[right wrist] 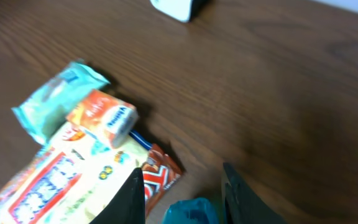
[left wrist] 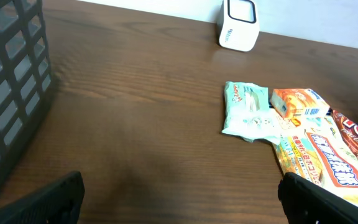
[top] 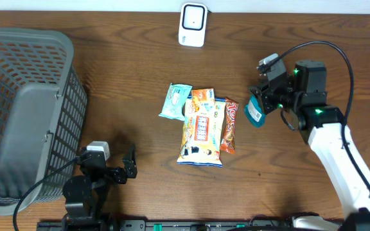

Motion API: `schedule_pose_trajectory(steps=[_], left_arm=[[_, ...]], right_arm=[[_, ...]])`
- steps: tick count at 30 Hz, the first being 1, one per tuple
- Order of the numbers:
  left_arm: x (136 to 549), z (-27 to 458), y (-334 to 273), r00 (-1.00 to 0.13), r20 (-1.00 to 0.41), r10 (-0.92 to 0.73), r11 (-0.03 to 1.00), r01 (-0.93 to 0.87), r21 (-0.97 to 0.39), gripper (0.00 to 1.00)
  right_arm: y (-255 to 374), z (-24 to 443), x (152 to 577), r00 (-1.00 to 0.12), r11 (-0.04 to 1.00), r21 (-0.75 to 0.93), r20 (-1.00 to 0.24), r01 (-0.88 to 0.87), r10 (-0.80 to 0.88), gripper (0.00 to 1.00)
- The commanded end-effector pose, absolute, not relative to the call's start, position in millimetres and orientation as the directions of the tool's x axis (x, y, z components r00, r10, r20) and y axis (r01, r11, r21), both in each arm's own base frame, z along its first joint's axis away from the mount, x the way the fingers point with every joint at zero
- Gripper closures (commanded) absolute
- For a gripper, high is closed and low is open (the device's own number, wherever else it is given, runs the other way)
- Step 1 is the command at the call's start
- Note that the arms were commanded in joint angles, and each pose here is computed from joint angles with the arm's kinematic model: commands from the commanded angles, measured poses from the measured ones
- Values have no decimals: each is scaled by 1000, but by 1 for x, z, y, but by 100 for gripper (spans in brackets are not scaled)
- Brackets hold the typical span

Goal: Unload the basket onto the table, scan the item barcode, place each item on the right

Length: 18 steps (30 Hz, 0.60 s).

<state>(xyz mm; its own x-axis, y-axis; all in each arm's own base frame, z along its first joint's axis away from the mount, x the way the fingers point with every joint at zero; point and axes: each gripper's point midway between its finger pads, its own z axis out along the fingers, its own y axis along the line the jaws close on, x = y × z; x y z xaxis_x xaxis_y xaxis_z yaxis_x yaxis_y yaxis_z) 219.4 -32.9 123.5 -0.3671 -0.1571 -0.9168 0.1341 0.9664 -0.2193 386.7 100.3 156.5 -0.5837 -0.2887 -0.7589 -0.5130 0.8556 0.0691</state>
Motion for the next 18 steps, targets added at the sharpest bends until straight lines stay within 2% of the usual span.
schedule_pose_trajectory(steps=[1,4,10,15,18], left_arm=[[218,113,-34,-396,-903,-169,963,129,-237,0],[218,113,-34,-396,-903,-168,963,129,-236,0],[218,113,-34,-396,-903,-169,963,129,-237,0],[218,113,-34,-396,-903,-168,963,129,-236,0],[218,113,-34,-396,-903,-168,963,129,-236,0]], right_arm=[[100,131,398,-626,866,85,-726,-493,-286,94],[100,113,403,-648,866,97,-705,-490,-288,92],[100,119,403,-635,866,90,-717,-492,-286,66],[100,136,400,-616,869,84,-739,-487,-274,58],[100,149,397,-597,869,74,-755,-490,-272,48]])
